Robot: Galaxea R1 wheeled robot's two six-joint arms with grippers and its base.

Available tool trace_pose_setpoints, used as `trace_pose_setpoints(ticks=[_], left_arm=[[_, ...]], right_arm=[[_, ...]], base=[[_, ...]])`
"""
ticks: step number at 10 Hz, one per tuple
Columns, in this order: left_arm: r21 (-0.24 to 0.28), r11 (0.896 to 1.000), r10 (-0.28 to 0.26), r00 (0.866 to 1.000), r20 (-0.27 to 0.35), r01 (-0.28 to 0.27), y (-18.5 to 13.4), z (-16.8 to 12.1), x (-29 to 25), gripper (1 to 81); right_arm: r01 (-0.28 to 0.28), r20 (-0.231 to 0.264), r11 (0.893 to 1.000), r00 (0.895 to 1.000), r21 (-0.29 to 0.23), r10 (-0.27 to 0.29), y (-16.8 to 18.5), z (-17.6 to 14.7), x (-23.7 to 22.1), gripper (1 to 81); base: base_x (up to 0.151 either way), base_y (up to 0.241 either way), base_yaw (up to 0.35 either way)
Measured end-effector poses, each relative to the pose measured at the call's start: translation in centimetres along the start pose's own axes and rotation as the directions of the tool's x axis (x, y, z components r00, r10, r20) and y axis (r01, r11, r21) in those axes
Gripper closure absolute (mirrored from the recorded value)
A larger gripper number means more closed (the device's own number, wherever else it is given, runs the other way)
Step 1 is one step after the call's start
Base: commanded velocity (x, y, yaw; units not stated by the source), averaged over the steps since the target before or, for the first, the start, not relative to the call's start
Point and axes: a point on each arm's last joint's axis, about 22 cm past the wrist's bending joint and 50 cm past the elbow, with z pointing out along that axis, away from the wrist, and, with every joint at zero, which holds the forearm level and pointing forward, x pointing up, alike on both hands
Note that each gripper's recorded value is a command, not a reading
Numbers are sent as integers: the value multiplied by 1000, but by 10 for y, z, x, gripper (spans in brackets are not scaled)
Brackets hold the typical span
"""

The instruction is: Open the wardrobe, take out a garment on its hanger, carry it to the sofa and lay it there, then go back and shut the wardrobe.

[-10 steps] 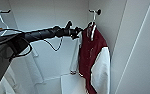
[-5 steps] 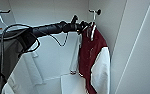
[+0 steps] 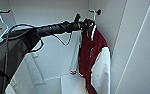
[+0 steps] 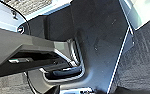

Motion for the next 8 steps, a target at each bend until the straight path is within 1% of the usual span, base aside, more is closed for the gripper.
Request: trace_pose_setpoints(ticks=[1, 2, 4, 6, 8], left_arm=[[-28, 1000, 0, 1000, -11, 0, 6, 0, 2, 10], [-40, 999, -5, 1000, -13, 4, 7, 0, 2, 10], [-65, 997, -30, 1000, -7, 29, 0, 6, -10, 10], [-61, 997, -55, 998, 12, 55, -13, 16, -28, 10], [-70, 996, -56, 998, 8, 56, -11, 19, -29, 10]], right_arm=[[0, 0, 1000, 1000, 0, 0, 0, 0, 0, 10], [-1, 0, 1000, 1000, 1, 1, -1, 0, 0, 10], [-2, 0, 1000, 1000, 4, 2, -3, 1, 0, 10], [-6, 1, 1000, 1000, 6, 6, -4, 1, -1, 10], [-7, 2, 1000, 1000, 8, 7, -6, 1, -3, 10]], base=[[0, 0, 0], [0, 0, 0], [0, 0, 0], [0, 0, 0], [0, 0, 0]])
